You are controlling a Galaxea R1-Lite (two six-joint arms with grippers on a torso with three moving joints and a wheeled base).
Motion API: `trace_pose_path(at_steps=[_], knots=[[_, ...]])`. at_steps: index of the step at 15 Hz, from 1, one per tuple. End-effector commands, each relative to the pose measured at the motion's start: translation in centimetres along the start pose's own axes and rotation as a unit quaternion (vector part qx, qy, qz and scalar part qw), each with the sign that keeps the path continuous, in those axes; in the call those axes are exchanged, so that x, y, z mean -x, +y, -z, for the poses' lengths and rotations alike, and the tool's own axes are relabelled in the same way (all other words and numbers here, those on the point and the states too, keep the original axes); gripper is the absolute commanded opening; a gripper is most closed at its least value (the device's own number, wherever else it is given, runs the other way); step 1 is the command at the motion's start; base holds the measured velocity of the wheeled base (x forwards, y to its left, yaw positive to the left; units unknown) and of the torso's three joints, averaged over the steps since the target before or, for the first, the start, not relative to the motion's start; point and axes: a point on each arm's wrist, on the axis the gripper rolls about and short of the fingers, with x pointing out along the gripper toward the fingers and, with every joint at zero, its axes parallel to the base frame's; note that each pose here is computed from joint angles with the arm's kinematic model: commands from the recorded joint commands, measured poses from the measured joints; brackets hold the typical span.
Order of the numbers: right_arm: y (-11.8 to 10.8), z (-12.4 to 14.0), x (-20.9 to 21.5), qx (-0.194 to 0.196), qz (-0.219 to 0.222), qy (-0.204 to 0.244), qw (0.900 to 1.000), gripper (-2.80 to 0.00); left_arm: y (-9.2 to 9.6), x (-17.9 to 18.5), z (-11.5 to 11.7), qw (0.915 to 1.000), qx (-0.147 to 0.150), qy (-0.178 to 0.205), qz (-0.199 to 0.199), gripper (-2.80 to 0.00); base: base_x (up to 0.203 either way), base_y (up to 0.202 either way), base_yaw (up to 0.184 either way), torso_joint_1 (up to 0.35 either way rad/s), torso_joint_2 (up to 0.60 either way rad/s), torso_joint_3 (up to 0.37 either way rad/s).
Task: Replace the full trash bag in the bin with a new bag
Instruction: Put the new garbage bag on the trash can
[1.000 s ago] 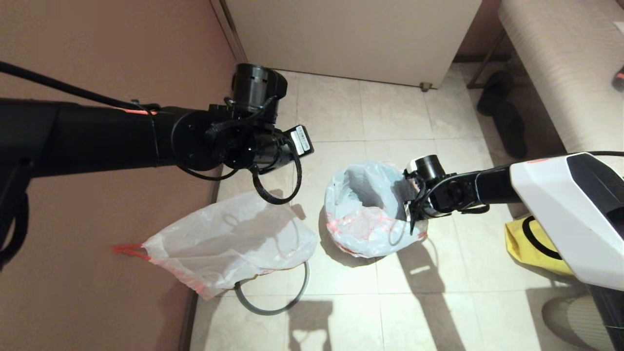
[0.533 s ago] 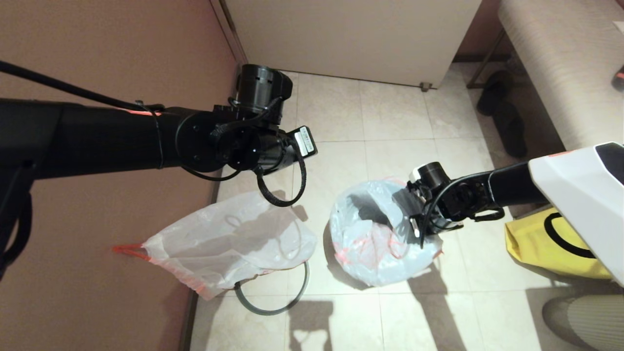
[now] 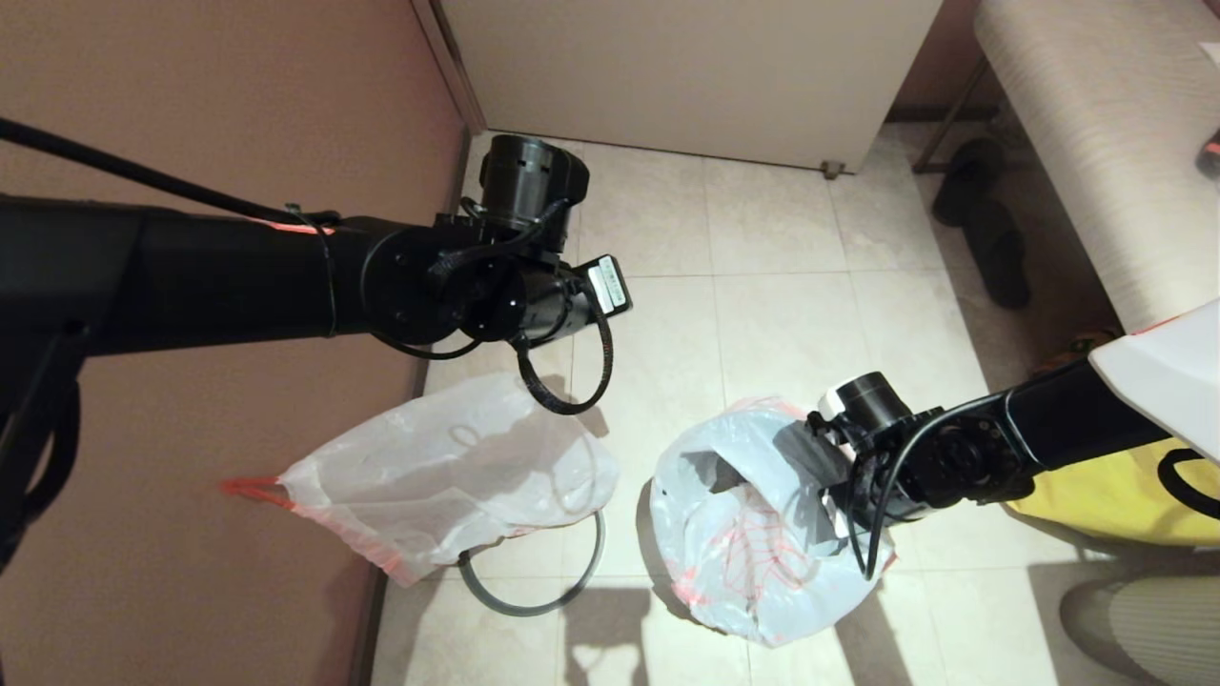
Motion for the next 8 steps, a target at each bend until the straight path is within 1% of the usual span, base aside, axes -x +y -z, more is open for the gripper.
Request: trace_pose_path(at_steps=[1, 2, 5, 8], knots=[[0.0, 0.1, 0.5, 0.000, -0.002, -0.003, 1.000, 0.00, -0.1, -0.3, 0.3, 1.0000, -0.001, 0.005, -0.002, -2.80, 0.000, 0.000, 0.000, 0.000, 0.00, 0.000], [0.0, 0.1, 0.6, 0.000, -0.003, -0.003, 1.000, 0.00, -0.1, -0.3, 0.3, 1.0000, -0.001, 0.004, -0.001, -2.80, 0.000, 0.000, 0.000, 0.000, 0.00, 0.000], [-0.5, 0.0, 2.6, -0.005, -0.041, -0.019, 0.999, 0.00, -0.2, -0.3, 0.6, 1.0000, -0.003, 0.007, 0.000, -2.80, 0.000, 0.000, 0.000, 0.000, 0.00, 0.000], [-0.9, 1.4, 4.1, -0.002, -0.047, -0.017, 0.999, 0.00, -0.5, -0.3, 0.8, 0.9999, -0.005, 0.010, 0.002, -2.80, 0.000, 0.000, 0.000, 0.000, 0.00, 0.000]])
